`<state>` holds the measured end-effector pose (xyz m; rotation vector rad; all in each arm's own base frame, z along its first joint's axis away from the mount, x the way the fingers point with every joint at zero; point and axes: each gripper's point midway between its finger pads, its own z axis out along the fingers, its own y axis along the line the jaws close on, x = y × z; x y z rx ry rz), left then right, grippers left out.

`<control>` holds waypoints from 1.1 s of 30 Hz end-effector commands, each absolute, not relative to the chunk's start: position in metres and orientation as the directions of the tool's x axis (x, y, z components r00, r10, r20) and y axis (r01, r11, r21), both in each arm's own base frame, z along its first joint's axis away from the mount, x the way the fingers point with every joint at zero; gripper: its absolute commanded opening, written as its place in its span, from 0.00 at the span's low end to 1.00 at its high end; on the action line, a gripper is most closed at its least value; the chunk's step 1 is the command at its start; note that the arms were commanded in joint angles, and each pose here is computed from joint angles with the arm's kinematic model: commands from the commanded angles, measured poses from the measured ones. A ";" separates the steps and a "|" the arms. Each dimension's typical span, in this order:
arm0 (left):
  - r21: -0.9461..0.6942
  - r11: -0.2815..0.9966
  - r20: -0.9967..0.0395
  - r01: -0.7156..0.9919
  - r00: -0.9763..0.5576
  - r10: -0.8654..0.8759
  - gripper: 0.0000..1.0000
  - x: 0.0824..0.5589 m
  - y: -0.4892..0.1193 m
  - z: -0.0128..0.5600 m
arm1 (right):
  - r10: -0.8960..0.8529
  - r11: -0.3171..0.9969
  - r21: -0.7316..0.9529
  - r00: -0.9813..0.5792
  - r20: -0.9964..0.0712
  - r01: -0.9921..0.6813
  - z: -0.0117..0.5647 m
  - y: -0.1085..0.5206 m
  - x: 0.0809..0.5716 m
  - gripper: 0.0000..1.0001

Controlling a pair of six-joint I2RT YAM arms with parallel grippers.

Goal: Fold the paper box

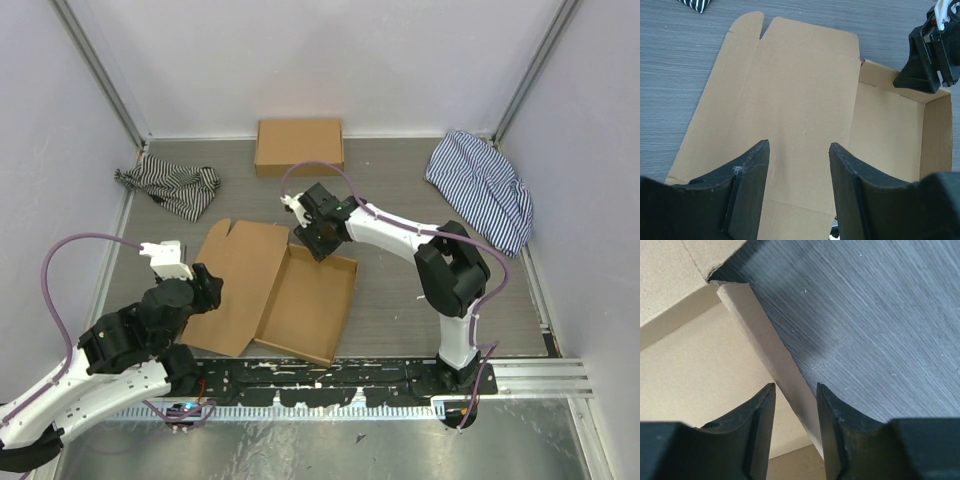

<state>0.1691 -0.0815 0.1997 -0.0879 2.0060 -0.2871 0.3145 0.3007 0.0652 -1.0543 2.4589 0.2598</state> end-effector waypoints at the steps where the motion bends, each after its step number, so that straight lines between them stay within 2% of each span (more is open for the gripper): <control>1: -0.248 0.967 -0.877 0.054 -0.437 -0.201 0.58 0.169 -0.080 0.199 | -0.623 0.687 0.024 -0.605 -0.495 -0.726 0.070 0.307 0.312 0.41; 3: -0.250 0.967 -0.875 0.056 -0.440 -0.201 0.58 0.170 -0.082 0.198 | -0.617 0.695 0.033 -0.620 -0.484 -0.718 0.064 0.305 0.309 0.35; 7: -0.258 0.964 -0.875 0.060 -0.437 -0.206 0.57 0.170 -0.084 0.201 | -0.578 0.741 0.017 -0.650 -0.494 -0.672 0.067 0.297 0.309 0.08; 9: -0.266 0.961 -0.875 0.069 -0.435 -0.211 0.53 0.171 -0.087 0.205 | -0.544 0.769 0.010 -0.661 -0.517 -0.639 0.078 0.293 0.310 0.01; 17: -0.334 0.940 -0.871 0.074 -0.406 -0.277 0.39 0.180 -0.103 0.218 | -0.269 0.882 0.086 -0.646 -0.714 -0.463 0.176 0.261 0.302 0.01; 23: -0.373 0.923 -0.863 0.093 -0.399 -0.309 0.36 0.188 -0.120 0.229 | -0.011 0.951 0.181 -0.613 -0.790 -0.251 0.219 0.207 0.275 0.01; 27: -0.392 0.914 -0.862 0.102 -0.387 -0.326 0.35 0.192 -0.127 0.235 | 0.125 0.966 0.233 -0.588 -0.799 -0.111 0.222 0.172 0.260 0.01; 33: -0.345 0.938 -0.865 0.040 -0.402 -0.301 0.39 0.199 -0.125 0.230 | 0.090 0.976 0.205 -0.714 -0.694 -0.076 0.167 0.178 0.268 0.01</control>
